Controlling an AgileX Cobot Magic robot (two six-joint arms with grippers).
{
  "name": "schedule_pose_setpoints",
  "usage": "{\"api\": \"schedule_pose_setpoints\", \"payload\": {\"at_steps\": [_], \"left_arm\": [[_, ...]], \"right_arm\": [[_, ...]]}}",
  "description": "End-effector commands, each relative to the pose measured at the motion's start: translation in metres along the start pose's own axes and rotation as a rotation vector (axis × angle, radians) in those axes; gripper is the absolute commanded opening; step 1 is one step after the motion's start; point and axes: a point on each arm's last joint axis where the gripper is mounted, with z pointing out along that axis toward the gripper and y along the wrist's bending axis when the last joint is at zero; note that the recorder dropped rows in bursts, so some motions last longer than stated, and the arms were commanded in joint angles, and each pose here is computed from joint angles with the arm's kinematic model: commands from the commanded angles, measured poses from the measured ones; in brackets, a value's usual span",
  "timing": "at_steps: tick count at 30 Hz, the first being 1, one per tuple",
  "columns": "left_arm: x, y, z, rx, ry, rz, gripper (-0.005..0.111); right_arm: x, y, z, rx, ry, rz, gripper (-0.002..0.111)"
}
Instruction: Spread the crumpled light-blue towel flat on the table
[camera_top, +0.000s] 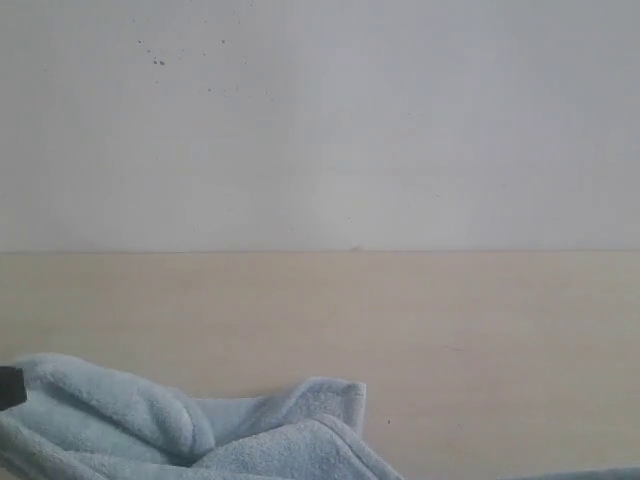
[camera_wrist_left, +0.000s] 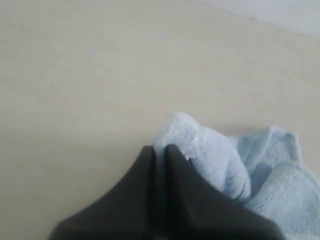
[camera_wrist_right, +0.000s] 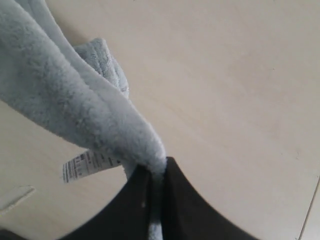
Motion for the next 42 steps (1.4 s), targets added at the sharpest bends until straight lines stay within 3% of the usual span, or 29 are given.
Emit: {"api": "schedule_pose_setpoints", "payload": {"at_steps": [1,4,8,12,17,22,30,34,42], "left_arm": [[-0.011,-0.008,-0.018,0.083,-0.068,0.037,0.011],[-0.013,-0.023,-0.022,0.201,0.016,0.193,0.034],[-0.014,-0.026,-0.02,0.213,0.042,0.179,0.062],[-0.017,-0.025,-0.015,0.188,0.028,0.167,0.06],[-0.031,-0.038,-0.001,0.229,0.07,0.299,0.058],[-0.041,-0.066,0.07,0.368,0.338,0.45,0.058],[-0.024,-0.116,0.175,0.477,0.483,0.668,0.058],[-0.018,-0.117,0.206,0.452,0.502,0.678,0.058],[-0.002,-0.113,0.231,0.456,0.571,0.737,0.058]], "right_arm": [[0.0,0.0,0.0,0.007,-0.009,-0.001,0.005],[0.0,0.0,0.0,0.007,-0.009,-0.006,0.005],[0.0,0.0,0.0,0.005,-0.009,-0.005,0.005],[0.0,0.0,0.0,0.005,-0.009,-0.005,0.005],[0.0,0.0,0.0,0.005,-0.009,-0.005,0.005],[0.0,0.003,0.0,-0.031,-0.012,0.007,0.005],[0.0,0.003,0.0,-0.031,-0.012,0.008,0.005],[0.0,0.003,0.0,-0.031,-0.012,0.0,0.005],[0.0,0.003,0.0,-0.034,-0.011,-0.011,0.005]]}}
